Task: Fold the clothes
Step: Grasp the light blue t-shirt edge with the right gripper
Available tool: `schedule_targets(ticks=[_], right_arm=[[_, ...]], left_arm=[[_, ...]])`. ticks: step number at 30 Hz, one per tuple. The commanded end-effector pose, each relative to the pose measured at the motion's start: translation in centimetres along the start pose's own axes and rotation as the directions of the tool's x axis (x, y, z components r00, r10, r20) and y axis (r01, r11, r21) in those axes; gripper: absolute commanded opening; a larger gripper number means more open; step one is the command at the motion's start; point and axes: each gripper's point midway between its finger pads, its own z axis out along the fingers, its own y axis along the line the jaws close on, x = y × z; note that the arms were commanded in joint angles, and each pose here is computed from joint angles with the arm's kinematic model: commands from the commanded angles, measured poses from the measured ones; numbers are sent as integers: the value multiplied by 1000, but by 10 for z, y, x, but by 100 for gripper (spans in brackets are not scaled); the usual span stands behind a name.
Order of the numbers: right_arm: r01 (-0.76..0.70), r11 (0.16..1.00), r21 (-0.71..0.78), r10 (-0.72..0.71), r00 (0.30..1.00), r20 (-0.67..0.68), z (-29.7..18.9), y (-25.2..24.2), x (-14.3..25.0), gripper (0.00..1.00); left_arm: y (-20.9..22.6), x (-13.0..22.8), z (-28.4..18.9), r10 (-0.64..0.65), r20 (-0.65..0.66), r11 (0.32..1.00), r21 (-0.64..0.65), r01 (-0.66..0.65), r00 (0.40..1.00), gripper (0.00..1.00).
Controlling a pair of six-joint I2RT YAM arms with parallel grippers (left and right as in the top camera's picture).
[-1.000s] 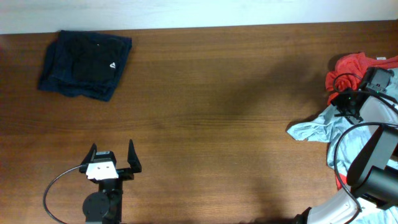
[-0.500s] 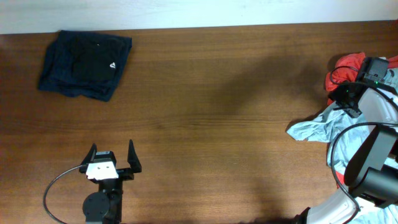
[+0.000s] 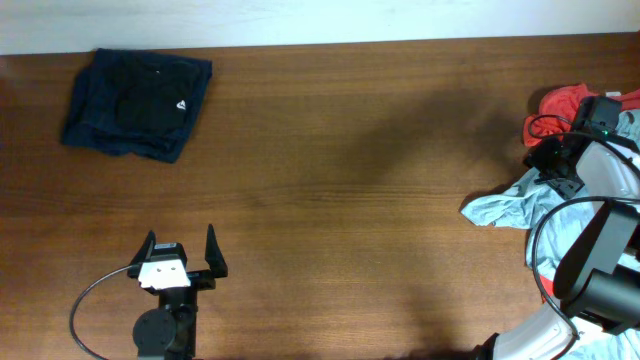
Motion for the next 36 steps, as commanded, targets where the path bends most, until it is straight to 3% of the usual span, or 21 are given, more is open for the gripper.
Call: schedule_targets(ticks=[1, 7, 24, 31, 36], right_arm=[[11, 1000, -2, -11, 1000, -19, 3, 7, 8, 66], [58, 998, -10, -58, 998, -37, 5, 23, 23, 66], [17, 999, 37, -15, 998, -54, 26, 15, 41, 66], [18, 999, 51, -15, 999, -45, 26, 12, 39, 54], [26, 998, 54, -24, 999, -33, 22, 9, 34, 36]], left_arm=[[-2, 2, 0, 16, 0, 1000, 13, -16, 1000, 99], [-2, 2, 0, 16, 0, 1000, 13, -16, 1000, 99], [-2, 2, 0, 16, 0, 1000, 13, -16, 1000, 99], [-2, 2, 0, 16, 0, 1000, 13, -16, 1000, 99], [-2, 2, 0, 16, 0, 1000, 13, -16, 1000, 99]])
